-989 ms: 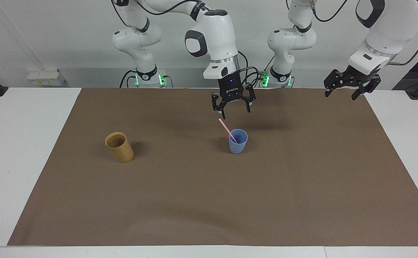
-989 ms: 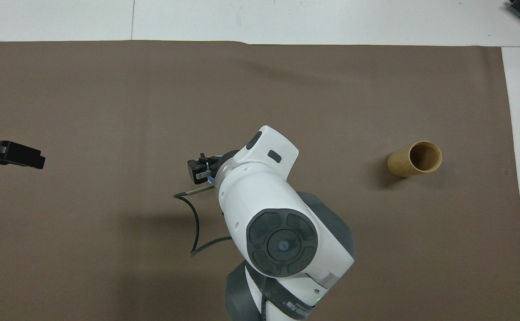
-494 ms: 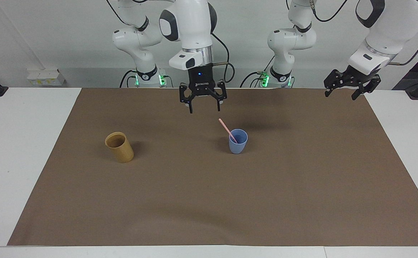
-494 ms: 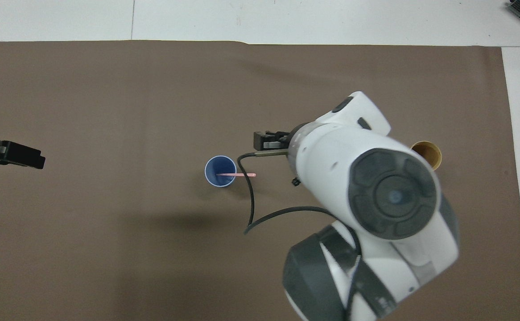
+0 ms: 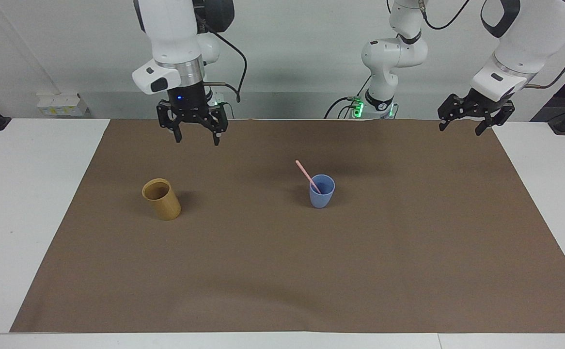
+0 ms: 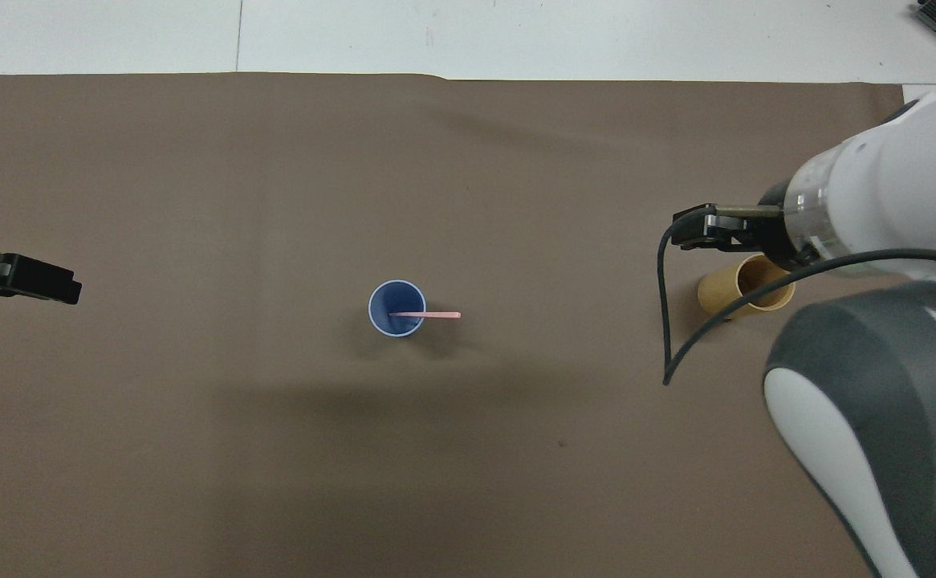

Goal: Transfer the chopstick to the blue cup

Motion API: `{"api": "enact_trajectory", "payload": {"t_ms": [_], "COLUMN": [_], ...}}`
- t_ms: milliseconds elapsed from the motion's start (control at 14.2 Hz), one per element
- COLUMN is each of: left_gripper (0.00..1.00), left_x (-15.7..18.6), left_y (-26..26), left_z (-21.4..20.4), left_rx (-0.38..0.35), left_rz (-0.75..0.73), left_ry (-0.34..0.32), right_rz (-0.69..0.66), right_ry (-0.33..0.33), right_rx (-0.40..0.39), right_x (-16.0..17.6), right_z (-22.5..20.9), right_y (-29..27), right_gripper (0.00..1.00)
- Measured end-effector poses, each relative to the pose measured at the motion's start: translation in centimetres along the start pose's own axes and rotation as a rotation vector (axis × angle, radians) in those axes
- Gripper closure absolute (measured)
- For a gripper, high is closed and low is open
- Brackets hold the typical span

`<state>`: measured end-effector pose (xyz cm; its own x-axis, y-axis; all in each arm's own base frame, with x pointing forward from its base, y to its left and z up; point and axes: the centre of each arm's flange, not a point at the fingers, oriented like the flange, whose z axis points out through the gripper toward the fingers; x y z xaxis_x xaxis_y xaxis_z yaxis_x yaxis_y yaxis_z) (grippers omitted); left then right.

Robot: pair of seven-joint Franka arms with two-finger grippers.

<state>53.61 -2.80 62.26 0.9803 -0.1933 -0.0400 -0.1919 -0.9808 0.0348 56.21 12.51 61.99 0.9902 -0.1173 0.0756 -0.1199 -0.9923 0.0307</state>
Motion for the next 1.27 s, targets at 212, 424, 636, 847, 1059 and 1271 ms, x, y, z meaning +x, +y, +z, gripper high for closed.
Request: {"api": "enact_trajectory", "payload": {"t_ms": [212, 424, 636, 847, 1059, 1271], "left_gripper": [0.0, 0.0, 0.0, 0.0, 0.0, 0.0], "left_x": [0.0, 0.0, 0.0, 0.0, 0.0, 0.0], "left_y": [0.0, 0.0, 0.0, 0.0, 0.0, 0.0], "left_z": [0.0, 0.0, 0.0, 0.0, 0.0, 0.0], "left_rx": [0.0, 0.0, 0.0, 0.0, 0.0, 0.0], "left_rz": [0.0, 0.0, 0.0, 0.0, 0.0, 0.0], "left_ry": [0.0, 0.0, 0.0, 0.0, 0.0, 0.0], "right_rz": [-0.003, -0.004, 0.005, -0.004, -0.006, -0.006], "right_ry": [-0.058, -0.124, -0.129, -0.124, -0.119, -0.113], "right_rx": [-0.018, -0.03, -0.017, 0.017, 0.023, 0.025], "right_x": [0.5, 0.3, -0.2, -0.6, -0.6, -0.5], "right_z": [0.0, 0.4, -0.3, -0.5, -0.5, -0.4], "right_y": [2.7, 5.4, 6.7, 5.9, 5.7, 5.6], "right_gripper": [0.0, 0.0, 0.0, 0.0, 0.0, 0.0]}}
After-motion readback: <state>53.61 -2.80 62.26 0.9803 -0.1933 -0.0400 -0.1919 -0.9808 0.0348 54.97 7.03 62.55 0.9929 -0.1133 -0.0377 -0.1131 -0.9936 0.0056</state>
